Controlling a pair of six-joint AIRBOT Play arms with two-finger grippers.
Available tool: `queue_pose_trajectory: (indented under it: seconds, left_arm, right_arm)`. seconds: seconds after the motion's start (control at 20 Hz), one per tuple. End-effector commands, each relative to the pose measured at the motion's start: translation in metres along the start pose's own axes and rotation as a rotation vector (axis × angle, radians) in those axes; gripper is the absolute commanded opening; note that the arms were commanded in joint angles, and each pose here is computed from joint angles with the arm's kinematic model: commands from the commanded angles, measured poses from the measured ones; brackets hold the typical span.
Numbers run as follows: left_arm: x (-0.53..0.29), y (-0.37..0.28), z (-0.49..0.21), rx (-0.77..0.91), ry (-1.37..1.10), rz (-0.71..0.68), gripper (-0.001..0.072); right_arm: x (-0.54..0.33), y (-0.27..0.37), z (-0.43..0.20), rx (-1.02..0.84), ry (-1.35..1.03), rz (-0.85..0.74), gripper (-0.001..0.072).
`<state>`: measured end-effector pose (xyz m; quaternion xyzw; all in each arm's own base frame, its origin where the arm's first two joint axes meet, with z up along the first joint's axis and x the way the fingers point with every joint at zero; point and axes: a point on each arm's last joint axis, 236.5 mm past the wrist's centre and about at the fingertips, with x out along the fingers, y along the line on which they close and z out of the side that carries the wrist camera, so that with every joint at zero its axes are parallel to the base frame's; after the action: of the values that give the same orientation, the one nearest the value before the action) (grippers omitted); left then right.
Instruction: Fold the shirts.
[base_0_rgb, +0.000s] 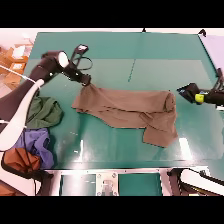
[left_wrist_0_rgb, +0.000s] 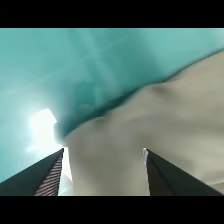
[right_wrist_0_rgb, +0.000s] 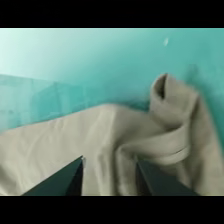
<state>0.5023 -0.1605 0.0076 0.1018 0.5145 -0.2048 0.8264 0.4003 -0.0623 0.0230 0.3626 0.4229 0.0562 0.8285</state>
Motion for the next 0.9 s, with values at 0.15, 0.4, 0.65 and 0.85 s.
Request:
queue_pose_trajectory:
  seconds: [0.15,0.4,0.65,0.85]
  left_arm:
    - [-0.017,0.038,-0.083,-0.287,0.266,-0.196,0.0567]
    - [0.035,0.025,-0.137,-0.427,0.298,-0.3,0.0566]
    - [0.055,0.003,-0.117,-0.473,0.162,-0.419,0.0564]
    - [0.057,-0.009,-0.134,-0.443,0.237,-0.476,0.0027]
  right_arm:
    - [-0.029,-0.051,-0.022,0.078,0.097,-0.09,0.0498]
    - [0.009,-0.047,-0.097,0.119,0.263,-0.054,0.0498]
    - [0.012,-0.048,-0.1,0.125,0.263,-0.061,0.0498]
    - [0.009,-0.042,-0.109,0.128,0.302,-0.038,0.0498]
